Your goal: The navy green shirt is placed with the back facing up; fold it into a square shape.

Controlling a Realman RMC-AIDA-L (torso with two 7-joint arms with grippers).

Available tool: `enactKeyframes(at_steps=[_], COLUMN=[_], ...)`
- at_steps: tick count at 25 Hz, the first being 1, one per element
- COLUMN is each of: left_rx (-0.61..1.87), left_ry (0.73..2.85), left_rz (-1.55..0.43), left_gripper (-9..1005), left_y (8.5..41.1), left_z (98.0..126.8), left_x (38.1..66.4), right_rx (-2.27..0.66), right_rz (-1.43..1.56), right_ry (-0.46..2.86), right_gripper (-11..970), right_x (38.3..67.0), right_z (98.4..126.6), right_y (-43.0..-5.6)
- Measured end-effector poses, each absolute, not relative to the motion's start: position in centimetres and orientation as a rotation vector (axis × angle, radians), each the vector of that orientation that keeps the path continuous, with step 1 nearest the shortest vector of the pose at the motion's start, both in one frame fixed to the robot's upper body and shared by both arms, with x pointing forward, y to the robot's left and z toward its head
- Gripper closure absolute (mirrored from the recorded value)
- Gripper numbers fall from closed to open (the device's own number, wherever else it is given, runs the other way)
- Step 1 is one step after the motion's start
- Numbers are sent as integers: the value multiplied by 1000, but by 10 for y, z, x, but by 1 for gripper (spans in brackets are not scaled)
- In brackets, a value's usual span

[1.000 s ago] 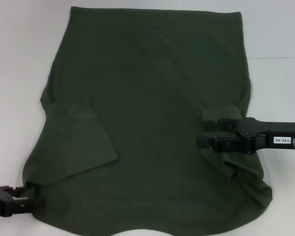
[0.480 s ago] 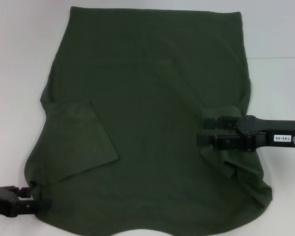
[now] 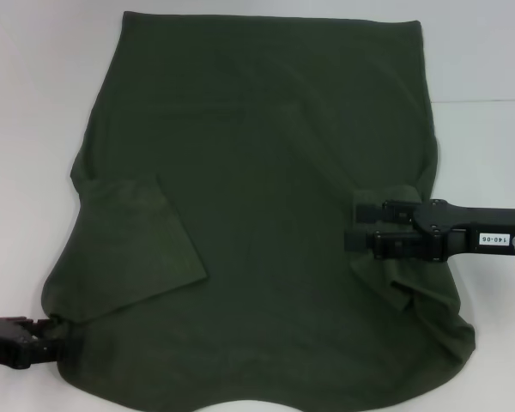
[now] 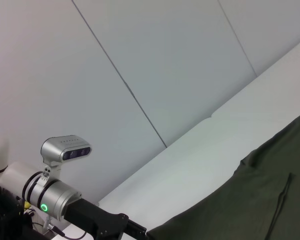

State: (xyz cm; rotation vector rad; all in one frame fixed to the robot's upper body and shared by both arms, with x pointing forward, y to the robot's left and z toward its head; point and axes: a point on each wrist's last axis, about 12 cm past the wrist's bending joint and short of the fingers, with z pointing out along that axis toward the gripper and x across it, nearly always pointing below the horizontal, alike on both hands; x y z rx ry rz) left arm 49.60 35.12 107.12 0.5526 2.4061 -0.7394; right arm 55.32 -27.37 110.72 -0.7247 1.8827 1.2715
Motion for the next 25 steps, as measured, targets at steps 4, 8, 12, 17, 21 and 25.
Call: enactKeyframes(at_steps=[4,8,12,17,21,25], left_rx=[578,585,585,598,600,597], left_ry=[2406,2411,2411,2414,2413,2408], left_rz=[-726,-721,-720,-719,-720,-741], left_gripper=[284,475,654,828,952,950], left_y=[350,350,350,348,348,347], left_z=[1073,1073,1073,1073,1074,1076], left_x=[498,498,499,500,501,500], right_rx=[-719,-719,-719,-719,-718,-712], right_rz=[1272,1271,1271,1271,1270,1269], right_ry=[1880,1878,1877,1876,1876,1873], right_gripper=[34,34,34,34,35,35], right_x=[553,553,553,554,554,554], right_z=[1108,1108,1108,1108,1108,1108], right_y=[-274,-274,-274,-274,-274,-275])
